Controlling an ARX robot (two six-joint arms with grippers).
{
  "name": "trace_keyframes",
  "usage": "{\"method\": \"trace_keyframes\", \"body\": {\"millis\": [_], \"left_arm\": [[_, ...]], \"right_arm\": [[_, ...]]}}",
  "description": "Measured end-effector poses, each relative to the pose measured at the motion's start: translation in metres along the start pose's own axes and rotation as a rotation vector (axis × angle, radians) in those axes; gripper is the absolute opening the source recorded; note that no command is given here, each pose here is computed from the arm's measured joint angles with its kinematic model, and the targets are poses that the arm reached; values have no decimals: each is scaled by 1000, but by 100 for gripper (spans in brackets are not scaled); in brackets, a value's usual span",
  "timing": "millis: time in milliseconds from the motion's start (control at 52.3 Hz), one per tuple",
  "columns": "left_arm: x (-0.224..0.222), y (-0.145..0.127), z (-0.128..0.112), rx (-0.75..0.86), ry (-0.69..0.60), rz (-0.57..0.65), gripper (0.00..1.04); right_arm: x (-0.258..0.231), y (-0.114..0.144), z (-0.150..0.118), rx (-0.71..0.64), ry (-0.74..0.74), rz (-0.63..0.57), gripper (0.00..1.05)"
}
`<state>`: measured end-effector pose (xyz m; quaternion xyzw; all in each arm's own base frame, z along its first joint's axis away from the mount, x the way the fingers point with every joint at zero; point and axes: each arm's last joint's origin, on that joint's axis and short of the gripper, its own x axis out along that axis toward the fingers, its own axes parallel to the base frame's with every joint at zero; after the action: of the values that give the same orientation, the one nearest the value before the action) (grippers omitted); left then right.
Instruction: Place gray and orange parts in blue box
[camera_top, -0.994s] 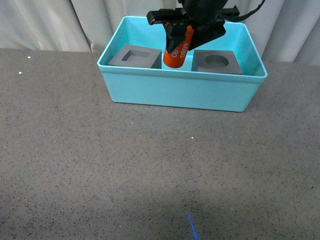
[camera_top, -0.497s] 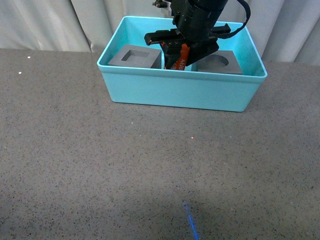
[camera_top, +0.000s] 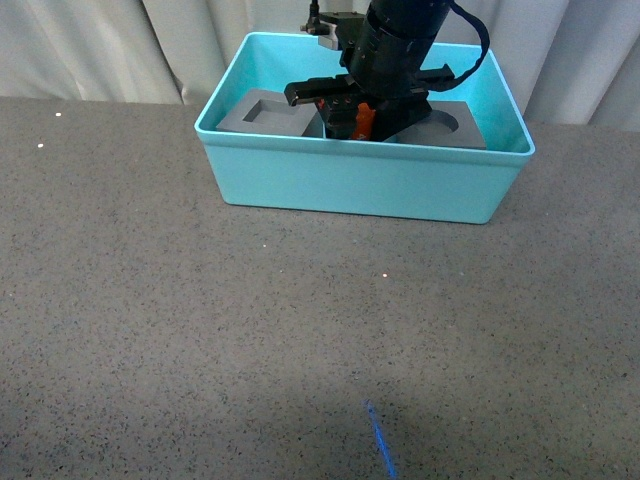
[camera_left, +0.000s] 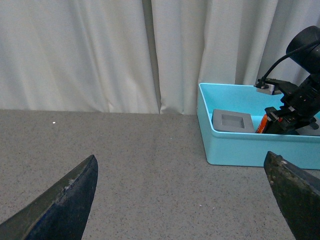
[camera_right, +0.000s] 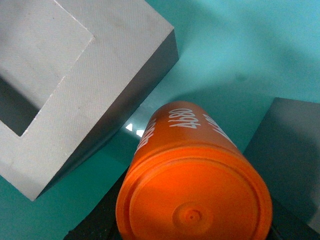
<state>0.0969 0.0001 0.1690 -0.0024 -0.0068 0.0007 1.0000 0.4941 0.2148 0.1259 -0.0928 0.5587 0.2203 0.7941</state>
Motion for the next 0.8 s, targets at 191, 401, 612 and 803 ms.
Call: {"method": "trace_keyframes", "body": {"millis": [191, 401, 612, 803], "left_arm": [[0, 0, 0, 0, 0, 0, 98], [0, 0, 0, 0, 0, 0, 98], [0, 0, 0, 0, 0, 0, 98], [0, 0, 0, 0, 0, 0, 98]], "right_arm": [[0, 0, 0, 15, -3, -3, 75], [-10, -1, 2, 38, -41, 3, 95], [-58, -4, 1, 103, -169, 28, 95], [-128, -9, -14, 165, -399, -95, 95]]}}
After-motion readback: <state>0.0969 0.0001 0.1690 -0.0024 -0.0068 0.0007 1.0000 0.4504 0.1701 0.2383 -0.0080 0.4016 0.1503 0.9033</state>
